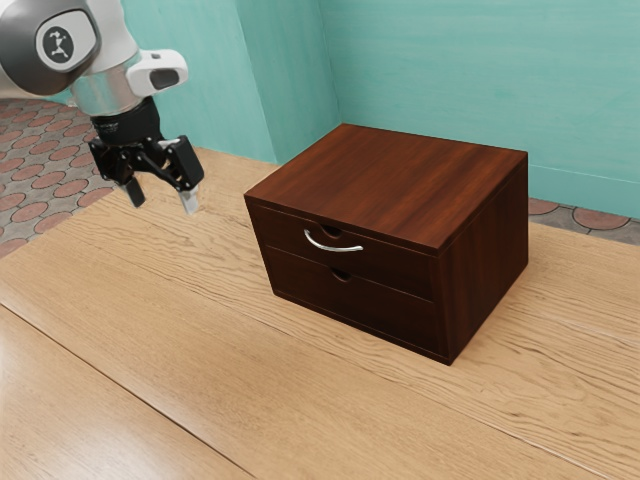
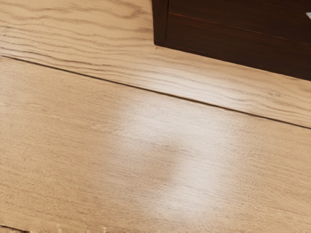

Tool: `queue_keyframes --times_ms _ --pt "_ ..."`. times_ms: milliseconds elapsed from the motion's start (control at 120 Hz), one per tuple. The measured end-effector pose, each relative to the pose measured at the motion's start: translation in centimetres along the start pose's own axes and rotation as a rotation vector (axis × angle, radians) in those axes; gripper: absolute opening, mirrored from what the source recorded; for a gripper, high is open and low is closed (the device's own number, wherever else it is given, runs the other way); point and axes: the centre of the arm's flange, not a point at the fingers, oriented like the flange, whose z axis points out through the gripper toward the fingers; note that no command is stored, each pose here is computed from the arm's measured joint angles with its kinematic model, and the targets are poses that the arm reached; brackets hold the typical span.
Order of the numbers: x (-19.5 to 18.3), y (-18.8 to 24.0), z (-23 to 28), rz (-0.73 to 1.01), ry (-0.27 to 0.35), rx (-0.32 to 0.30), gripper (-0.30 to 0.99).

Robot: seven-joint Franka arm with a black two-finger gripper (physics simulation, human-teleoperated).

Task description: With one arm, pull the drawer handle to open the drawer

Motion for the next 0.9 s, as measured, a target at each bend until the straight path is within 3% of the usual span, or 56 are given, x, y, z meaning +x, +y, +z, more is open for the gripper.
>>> queue_keyframes --times_ms 192,342,433,508,575,675,900 --pt "-0.3 -1.5 -0.7 -0.021 0.010 -0.058 0.69" --pt "-4.6 0.8 -13.0 0.199 0.281 -0.076 0.69" --pt "-6.1 7.8 -15.1 0.528 0.351 -0.082 0.69" --pt "-6.9 13.8 -15.0 0.781 0.364 -0.113 0.69" --pt "-6.8 15.2 -14.5 0.900 0.364 -0.133 0.69" --pt "-5.6 12.8 -14.0 0.963 0.369 -0.099 0.69" --pt "-3.0 7.2 -10.7 1.041 0.296 -0.006 0.69"
